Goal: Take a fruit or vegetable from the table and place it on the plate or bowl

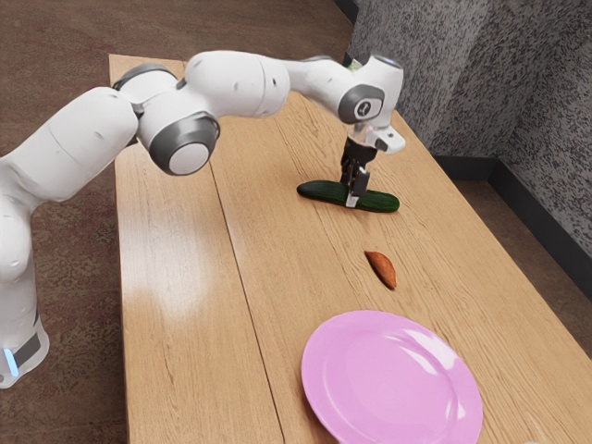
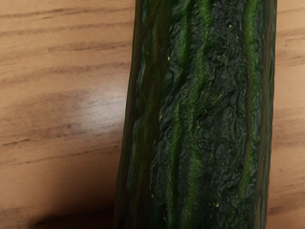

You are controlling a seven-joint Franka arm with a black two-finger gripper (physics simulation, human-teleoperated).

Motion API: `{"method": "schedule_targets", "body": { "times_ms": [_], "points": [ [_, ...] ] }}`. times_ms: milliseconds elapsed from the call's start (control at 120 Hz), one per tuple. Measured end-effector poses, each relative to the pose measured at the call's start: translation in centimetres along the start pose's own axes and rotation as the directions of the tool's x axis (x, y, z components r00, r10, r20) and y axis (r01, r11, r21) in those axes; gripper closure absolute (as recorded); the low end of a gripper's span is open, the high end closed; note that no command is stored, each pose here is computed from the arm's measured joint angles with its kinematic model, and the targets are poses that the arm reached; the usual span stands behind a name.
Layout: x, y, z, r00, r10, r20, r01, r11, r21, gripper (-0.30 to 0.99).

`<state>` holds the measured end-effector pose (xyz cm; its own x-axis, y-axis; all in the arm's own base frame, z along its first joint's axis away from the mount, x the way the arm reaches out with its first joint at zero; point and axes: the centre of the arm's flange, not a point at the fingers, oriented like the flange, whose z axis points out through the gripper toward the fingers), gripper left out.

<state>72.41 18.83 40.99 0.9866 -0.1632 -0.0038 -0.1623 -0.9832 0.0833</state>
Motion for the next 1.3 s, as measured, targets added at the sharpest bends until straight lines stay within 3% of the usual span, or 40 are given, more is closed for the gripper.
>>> {"method": "schedule_targets", "body": {
  "times_ms": [108, 242, 308, 467, 583, 808, 1042, 1300],
  "points": [
    [0.3, 0.4, 0.7, 1.000, 0.006, 0.007, -0.006, 1.000, -0.009, 0.01],
    [0.4, 0.5, 1.1, 1.000, 0.006, 0.009, -0.006, 1.000, -0.013, -0.14],
    [0.4, 0.5, 0.9, 1.000, 0.007, 0.007, -0.007, 1.000, -0.011, -0.07],
    [0.3, 0.5, 0.2, 1.000, 0.016, -0.001, -0.016, 1.000, -0.003, 0.27],
    [0.4, 0.6, 0.1, 1.000, 0.021, -0.002, -0.021, 1.000, -0.001, 0.45],
    [0.3, 0.4, -0.4, 1.000, 0.027, -0.007, -0.027, 1.000, 0.007, 0.46],
    [0.1, 1.4, -5.1, 0.997, 0.049, -0.067, -0.047, 0.998, 0.032, 0.48],
    [1.5, 8.1, -8.8, 0.982, 0.152, -0.116, -0.150, 0.988, 0.023, 0.48]
  ]
}}
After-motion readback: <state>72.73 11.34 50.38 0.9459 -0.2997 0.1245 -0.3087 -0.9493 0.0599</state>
